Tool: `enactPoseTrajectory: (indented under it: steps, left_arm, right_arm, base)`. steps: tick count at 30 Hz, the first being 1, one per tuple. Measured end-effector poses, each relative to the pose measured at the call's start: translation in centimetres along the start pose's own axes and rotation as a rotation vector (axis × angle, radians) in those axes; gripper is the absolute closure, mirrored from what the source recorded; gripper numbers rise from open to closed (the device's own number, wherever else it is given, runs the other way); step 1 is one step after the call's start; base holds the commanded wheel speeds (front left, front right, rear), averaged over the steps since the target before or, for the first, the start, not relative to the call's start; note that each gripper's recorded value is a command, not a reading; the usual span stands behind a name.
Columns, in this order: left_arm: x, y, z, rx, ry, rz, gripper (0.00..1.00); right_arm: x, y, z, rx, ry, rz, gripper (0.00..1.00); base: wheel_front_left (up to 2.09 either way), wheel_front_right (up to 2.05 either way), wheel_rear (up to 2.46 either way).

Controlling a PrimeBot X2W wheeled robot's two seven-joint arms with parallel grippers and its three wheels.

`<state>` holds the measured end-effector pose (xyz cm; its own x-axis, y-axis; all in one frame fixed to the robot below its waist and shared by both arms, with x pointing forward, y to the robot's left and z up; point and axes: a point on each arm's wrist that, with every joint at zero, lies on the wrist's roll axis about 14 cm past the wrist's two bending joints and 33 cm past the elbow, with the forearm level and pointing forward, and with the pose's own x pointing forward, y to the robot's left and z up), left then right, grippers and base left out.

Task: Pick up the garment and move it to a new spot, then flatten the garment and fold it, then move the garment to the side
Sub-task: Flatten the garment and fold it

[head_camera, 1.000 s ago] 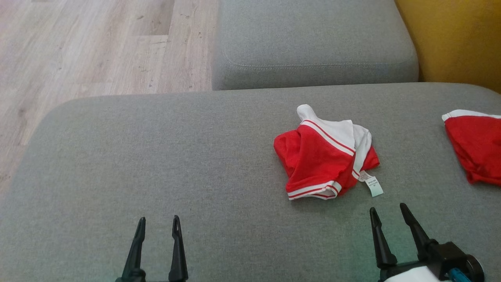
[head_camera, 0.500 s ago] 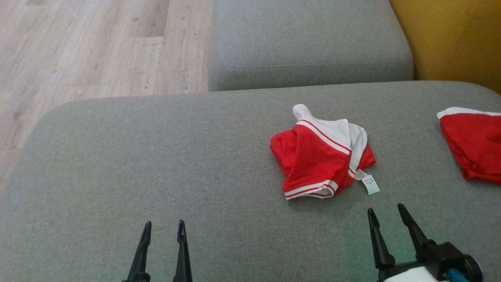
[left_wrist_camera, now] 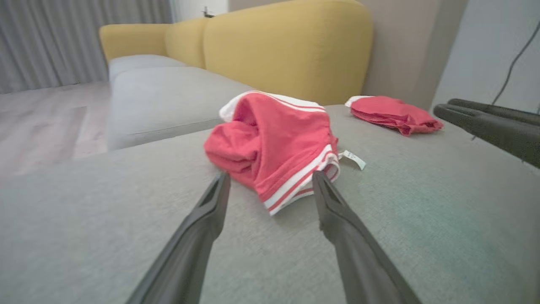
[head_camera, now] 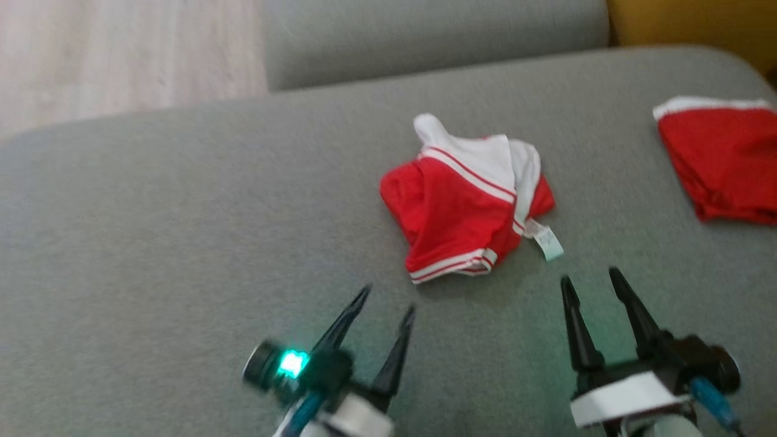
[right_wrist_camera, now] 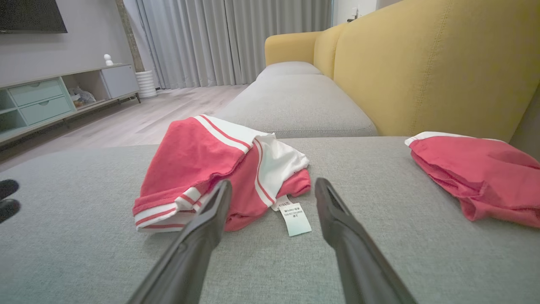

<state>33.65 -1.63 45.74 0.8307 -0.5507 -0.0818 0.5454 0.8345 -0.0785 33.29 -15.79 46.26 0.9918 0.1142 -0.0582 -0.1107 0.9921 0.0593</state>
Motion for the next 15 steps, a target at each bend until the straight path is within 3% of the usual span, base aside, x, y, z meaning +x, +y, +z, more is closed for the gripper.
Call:
enactPoseTrajectory:
  steps: [10, 15]
  left_arm:
    - [7.3, -6.4, -0.7, 0.106, 0.031, -0.360, 0.00]
    - [9.9, -6.7, -1.0, 0.140, 0.022, -0.344, 0.00]
  right_arm:
    - [1.5, -3.2, -0.1, -0.027, 0.016, -0.091, 0.00]
    - [0.2, -6.5, -1.1, 0.026, 0.046, -0.213, 0.00]
  base:
    - [0.00, 0.00, 0.00]
    - [0.00, 0.00, 0.00]
